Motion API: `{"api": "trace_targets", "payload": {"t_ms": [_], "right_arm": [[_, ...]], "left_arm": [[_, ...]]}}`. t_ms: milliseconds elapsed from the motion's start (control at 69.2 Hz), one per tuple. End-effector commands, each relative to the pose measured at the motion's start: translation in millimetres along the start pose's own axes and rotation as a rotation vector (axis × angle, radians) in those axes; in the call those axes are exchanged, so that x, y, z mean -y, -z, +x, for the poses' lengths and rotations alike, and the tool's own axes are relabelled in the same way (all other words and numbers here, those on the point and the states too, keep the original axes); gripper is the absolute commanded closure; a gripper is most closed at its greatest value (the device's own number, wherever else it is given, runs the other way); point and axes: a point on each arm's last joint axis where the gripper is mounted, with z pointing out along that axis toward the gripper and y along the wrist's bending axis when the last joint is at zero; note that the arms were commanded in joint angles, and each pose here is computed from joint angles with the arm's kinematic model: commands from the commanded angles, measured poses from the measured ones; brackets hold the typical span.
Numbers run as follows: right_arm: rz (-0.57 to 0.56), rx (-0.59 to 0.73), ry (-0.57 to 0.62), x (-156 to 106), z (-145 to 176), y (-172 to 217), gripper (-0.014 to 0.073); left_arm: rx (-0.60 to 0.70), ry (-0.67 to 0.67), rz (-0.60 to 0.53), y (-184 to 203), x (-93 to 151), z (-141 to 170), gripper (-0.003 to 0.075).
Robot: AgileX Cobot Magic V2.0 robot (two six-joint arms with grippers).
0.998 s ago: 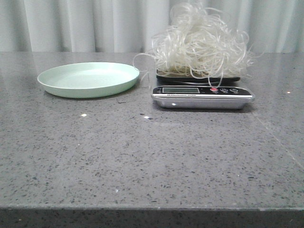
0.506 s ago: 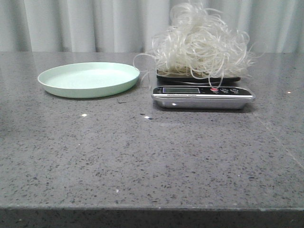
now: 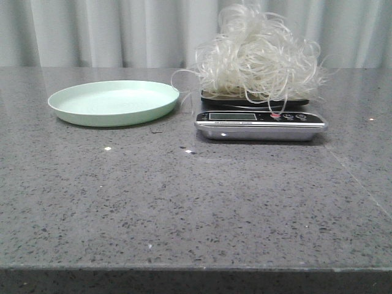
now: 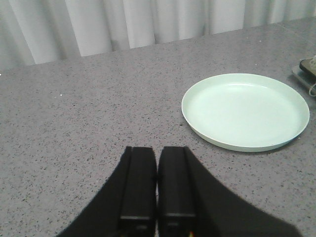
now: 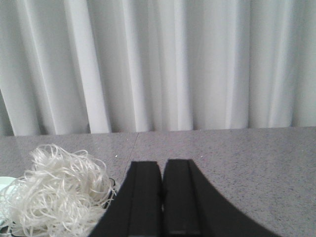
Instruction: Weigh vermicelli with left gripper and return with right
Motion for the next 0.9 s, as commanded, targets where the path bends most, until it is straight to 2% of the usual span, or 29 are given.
{"api": "trace_targets", "payload": {"t_ms": [0,202,419,665,882], "right_arm": [[-0.02,-0.004,-0.001,-7,-38,-25,0.0389],[-0.109,-0.19,0.005,-29,-71,-87,0.0222],[-0.215,-0.373,-0.005,-63,-70,-154,0.0051],[-0.298,-0.504,0.005,-100,-50,-207,0.0023],[-0.355,-0.627,0.07,-130,-8,-245,0.0023]], "left_arm": [[0.11,0.015,-0.015,3,-2,-16,0.0584],[0.108,0.015,-0.014,3,-2,-16,0.0584],[0.104,0.015,-0.014,3,-2,-15,0.0584],[0.104,0.015,-0.014,3,-2,-15,0.0584],[0.104,0.015,-0.014,3,-2,-15,0.0584]]}}
